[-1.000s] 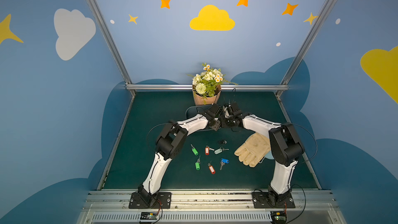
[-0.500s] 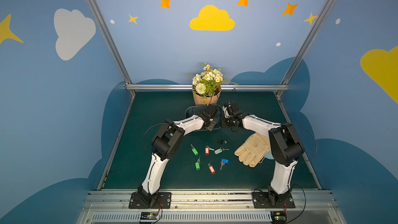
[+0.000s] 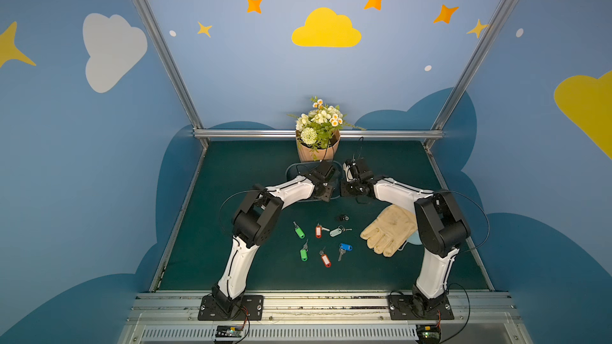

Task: Take the keys out of the storage box
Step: Pick up the key from the storage box.

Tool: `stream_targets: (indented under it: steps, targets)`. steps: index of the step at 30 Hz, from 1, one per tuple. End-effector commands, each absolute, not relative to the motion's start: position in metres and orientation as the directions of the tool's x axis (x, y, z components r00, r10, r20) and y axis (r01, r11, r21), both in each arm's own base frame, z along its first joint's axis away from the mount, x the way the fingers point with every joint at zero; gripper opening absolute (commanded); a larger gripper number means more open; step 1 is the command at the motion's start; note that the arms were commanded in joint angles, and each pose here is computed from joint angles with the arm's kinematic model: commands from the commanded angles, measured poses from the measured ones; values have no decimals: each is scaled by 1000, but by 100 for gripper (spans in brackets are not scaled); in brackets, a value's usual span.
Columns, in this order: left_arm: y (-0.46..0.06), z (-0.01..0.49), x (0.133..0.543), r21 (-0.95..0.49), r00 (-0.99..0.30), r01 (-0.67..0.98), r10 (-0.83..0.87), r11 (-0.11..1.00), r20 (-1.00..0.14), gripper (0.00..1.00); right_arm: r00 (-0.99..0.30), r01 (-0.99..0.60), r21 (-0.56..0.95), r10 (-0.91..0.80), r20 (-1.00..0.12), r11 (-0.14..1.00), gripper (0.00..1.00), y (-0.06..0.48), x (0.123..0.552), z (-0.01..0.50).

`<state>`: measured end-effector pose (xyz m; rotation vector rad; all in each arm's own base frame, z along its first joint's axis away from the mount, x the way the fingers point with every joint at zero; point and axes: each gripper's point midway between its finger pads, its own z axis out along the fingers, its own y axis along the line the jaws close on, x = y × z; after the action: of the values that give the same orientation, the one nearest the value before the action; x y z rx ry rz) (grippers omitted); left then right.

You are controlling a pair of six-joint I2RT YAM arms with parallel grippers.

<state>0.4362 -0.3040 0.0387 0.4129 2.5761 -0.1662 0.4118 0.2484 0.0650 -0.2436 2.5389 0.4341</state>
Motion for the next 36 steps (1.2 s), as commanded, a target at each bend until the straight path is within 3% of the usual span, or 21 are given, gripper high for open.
stream_targets:
  steps: [1, 9, 18, 31, 36]
  targets:
    - [-309, 38, 429, -174, -873, 216, 110, 961, -474, 64, -787, -291, 284, -59, -615, 914, 0, 255, 414, 89]
    - [-311, 27, 441, -204, -873, 136, 20, 969, -488, 69, -756, -336, 325, -47, -653, 884, 0, 265, 410, 93]
    - [-322, 37, 448, -288, -855, 111, -56, 951, -516, 61, -756, -355, 333, -58, -652, 873, 0, 272, 406, 87]
    - [-342, 37, 456, -366, -855, 117, -94, 923, -510, 61, -764, -373, 335, -82, -640, 865, 0, 280, 399, 78]
    - [-343, 43, 457, -385, -837, 121, -115, 915, -535, 50, -751, -397, 326, -100, -653, 858, 0, 283, 397, 74]
